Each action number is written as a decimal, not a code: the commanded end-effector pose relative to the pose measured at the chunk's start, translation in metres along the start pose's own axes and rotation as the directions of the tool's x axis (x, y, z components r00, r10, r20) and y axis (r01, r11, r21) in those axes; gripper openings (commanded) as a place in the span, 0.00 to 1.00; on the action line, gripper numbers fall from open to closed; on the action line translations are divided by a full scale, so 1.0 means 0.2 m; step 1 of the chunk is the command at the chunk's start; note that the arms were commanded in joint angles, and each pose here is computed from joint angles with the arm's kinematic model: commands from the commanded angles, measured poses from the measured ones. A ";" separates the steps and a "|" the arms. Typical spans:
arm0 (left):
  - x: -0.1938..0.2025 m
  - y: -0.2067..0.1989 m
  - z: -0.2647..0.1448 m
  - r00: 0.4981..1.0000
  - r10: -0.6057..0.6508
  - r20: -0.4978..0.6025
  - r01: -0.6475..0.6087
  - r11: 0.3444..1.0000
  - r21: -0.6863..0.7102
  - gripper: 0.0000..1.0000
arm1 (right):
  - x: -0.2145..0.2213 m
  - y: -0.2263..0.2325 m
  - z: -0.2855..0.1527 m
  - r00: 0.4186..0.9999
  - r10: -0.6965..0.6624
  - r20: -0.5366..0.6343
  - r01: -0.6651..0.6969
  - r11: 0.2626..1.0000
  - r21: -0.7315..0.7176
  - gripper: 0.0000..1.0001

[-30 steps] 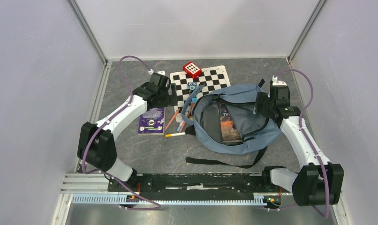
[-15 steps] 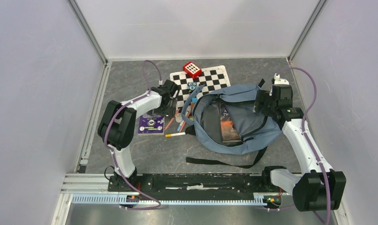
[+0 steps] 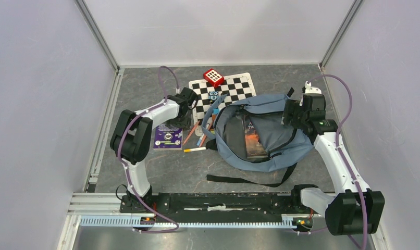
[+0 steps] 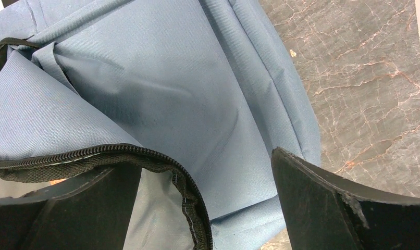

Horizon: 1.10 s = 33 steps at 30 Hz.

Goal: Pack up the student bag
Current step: Pick up the book from the center of the board.

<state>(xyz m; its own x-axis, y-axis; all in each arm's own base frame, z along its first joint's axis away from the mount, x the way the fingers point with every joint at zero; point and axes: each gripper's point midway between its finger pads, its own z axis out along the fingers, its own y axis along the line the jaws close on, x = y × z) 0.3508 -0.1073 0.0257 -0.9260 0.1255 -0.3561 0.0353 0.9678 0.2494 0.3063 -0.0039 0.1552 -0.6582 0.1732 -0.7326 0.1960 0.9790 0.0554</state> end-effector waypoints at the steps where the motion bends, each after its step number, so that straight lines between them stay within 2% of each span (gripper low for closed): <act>1: 0.04 0.00 0.07 0.998 0.025 -0.049 -0.024 1.000 0.009 0.65 | -0.16 0.02 -0.07 0.995 0.022 0.099 -0.020 1.000 -0.021 0.98; 3: 0.05 0.01 0.08 0.998 0.028 -0.058 -0.027 1.000 0.010 0.58 | -0.18 0.02 -0.08 0.994 0.022 0.112 -0.020 1.000 -0.020 0.98; 6: 0.04 0.01 0.07 0.998 0.037 -0.054 -0.036 0.999 0.019 0.39 | -0.21 0.02 -0.10 0.990 0.021 0.138 -0.018 1.000 -0.021 0.98; 11: -0.05 0.03 -0.07 0.997 0.002 0.073 -0.007 0.998 0.067 0.16 | -0.28 -0.01 -0.17 0.981 0.006 0.196 -0.006 1.000 -0.003 0.98; 15: -0.13 0.09 -0.20 0.986 -0.024 0.163 0.014 0.998 0.061 0.02 | -0.34 -0.04 -0.23 0.969 -0.011 0.247 0.002 0.999 0.034 0.98; 21: -0.18 0.13 -0.34 0.969 -0.056 0.239 0.037 0.996 0.086 0.02 | -0.42 -0.06 -0.30 0.953 -0.032 0.302 0.019 0.999 0.048 0.98; 25: -0.20 0.17 -0.44 0.952 -0.095 0.291 0.069 0.993 0.099 0.02 | -0.49 -0.02 -0.37 0.940 -0.041 0.340 0.041 0.999 0.008 0.98; 29: -0.22 0.20 -0.55 0.928 -0.152 0.340 0.113 0.985 0.133 0.02 | -0.60 0.08 -0.45 0.917 -0.041 0.396 0.087 0.991 -0.098 0.98; 33: -0.22 0.23 -0.63 0.908 -0.205 0.366 0.148 0.973 0.180 0.02 | -0.69 0.27 -0.51 0.904 0.011 0.427 0.121 0.952 -0.281 0.98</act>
<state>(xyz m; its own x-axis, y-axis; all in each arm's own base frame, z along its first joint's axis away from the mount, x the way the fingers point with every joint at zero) 0.3426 -0.0972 0.1344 -0.7780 0.0665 -0.6247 0.0009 0.9945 0.1047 0.3203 0.0015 0.2785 -0.3983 0.0972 -0.9121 0.0867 0.9939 0.0680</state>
